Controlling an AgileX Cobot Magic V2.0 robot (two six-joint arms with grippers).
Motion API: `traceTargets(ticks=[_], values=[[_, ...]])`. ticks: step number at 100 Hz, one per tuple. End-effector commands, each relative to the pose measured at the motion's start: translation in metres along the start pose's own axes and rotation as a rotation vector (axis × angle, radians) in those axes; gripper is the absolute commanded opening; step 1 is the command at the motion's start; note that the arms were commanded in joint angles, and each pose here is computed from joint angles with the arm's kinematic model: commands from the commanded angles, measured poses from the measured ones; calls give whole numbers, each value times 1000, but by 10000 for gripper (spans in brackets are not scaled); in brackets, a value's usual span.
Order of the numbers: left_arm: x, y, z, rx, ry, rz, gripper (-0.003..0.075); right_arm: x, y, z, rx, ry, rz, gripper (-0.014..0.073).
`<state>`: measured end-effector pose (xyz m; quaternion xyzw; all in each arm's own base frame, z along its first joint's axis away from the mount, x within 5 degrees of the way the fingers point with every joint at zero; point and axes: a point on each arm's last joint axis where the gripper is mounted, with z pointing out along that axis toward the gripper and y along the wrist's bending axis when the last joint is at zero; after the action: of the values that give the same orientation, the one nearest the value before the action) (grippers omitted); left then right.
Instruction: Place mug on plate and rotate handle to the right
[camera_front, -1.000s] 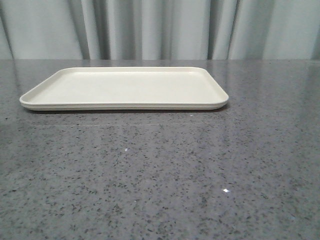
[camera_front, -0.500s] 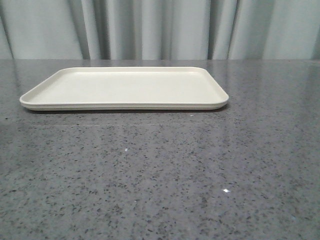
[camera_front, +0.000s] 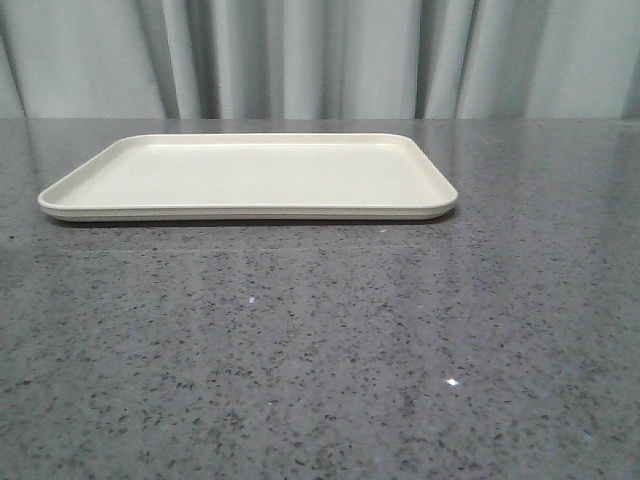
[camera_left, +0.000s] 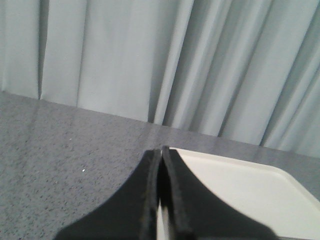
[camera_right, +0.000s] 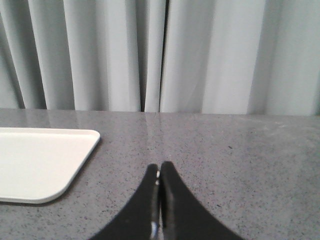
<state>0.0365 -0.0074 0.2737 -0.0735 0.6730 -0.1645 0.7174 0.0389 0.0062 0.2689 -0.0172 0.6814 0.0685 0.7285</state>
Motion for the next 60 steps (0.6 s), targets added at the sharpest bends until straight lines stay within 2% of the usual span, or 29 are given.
traceTargets(ticks=[1,16,36,46,60], values=[[-32,-13,-5,25,-38,-20,-20,-40,3,-3,-4,-34,7,-65],[-62,-27,3,15,121,-15,-20,-78,7,3,-15,50,3,-65],[-95,-42,31,-21,412,-10,-20,-124,12,23,-28,190,-18,-65],[-110,-49,46,-37,554,-6,-20,-137,13,34,-32,251,-19,-65],[-125,-54,61,-42,614,-3,-20,-140,13,48,-30,289,-17,-65]])
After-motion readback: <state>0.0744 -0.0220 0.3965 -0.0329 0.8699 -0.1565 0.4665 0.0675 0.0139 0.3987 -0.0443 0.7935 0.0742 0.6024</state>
